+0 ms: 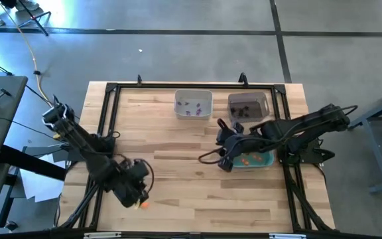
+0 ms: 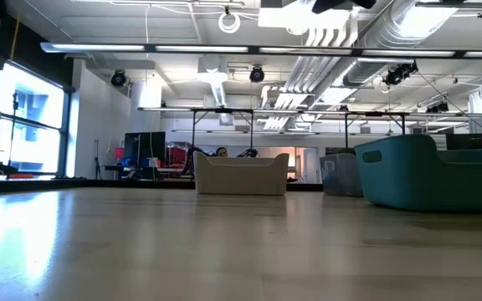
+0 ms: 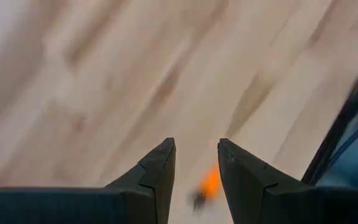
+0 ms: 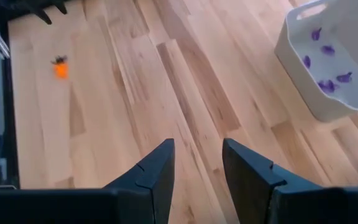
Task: Sort Halloween decoration
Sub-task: Put the black spider toy into the black bin
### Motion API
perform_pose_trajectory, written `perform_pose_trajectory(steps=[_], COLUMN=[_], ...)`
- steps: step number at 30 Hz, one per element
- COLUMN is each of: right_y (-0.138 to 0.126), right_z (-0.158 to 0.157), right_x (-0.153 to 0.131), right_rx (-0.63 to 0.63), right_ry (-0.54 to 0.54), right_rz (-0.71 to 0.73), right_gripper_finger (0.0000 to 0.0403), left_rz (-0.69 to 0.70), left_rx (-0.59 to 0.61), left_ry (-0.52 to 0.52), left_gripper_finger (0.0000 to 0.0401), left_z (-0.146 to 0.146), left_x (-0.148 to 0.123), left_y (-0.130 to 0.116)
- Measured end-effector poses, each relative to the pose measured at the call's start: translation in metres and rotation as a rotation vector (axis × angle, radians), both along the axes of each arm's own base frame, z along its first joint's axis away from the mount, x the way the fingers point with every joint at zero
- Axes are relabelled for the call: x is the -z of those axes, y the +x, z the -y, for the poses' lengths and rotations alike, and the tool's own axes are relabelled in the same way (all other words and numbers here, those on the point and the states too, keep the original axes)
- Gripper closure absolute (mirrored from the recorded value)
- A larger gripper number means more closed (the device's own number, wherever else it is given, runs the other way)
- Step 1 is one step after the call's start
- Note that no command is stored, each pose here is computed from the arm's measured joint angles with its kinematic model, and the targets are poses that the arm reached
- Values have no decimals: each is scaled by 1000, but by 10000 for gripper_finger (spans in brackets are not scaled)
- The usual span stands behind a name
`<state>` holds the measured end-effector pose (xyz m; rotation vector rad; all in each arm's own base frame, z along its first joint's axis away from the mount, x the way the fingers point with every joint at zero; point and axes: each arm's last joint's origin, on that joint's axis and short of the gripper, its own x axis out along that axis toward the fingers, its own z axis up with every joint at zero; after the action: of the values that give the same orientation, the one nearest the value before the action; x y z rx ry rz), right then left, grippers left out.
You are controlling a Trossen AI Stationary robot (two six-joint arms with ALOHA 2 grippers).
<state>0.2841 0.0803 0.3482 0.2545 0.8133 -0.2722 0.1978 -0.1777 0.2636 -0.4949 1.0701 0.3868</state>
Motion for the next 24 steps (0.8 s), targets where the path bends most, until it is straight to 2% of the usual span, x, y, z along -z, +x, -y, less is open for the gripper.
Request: perform_pose_trajectory(steps=[2, 5, 9, 12, 17, 24], right_y=[0, -1, -3, -3, -4, -5], right_z=[-1, 0, 1, 1, 1, -3], right_x=[6, 14, 18, 19, 19, 20], right_rx=[-3, 20, 35, 34, 57, 99], right_ry=[-5, 3, 13, 15, 36, 80], right_rz=[-18, -43, -71, -81, -79, -73], right_gripper_finger=[274, 274, 274, 274, 274, 274], left_rz=[-112, -238, -389, -360, -271, -212], left_rx=[20, 83, 95, 125, 176, 145], left_ry=[-17, 21, -48, -125, -203, -189], left_gripper_finger=[290, 290, 290, 291, 291, 291], left_z=[4, 0, -3, 3, 15, 30], left_x=[18, 40, 67, 77, 75, 75], left_y=[-3, -4, -6, -1, 3, -8])
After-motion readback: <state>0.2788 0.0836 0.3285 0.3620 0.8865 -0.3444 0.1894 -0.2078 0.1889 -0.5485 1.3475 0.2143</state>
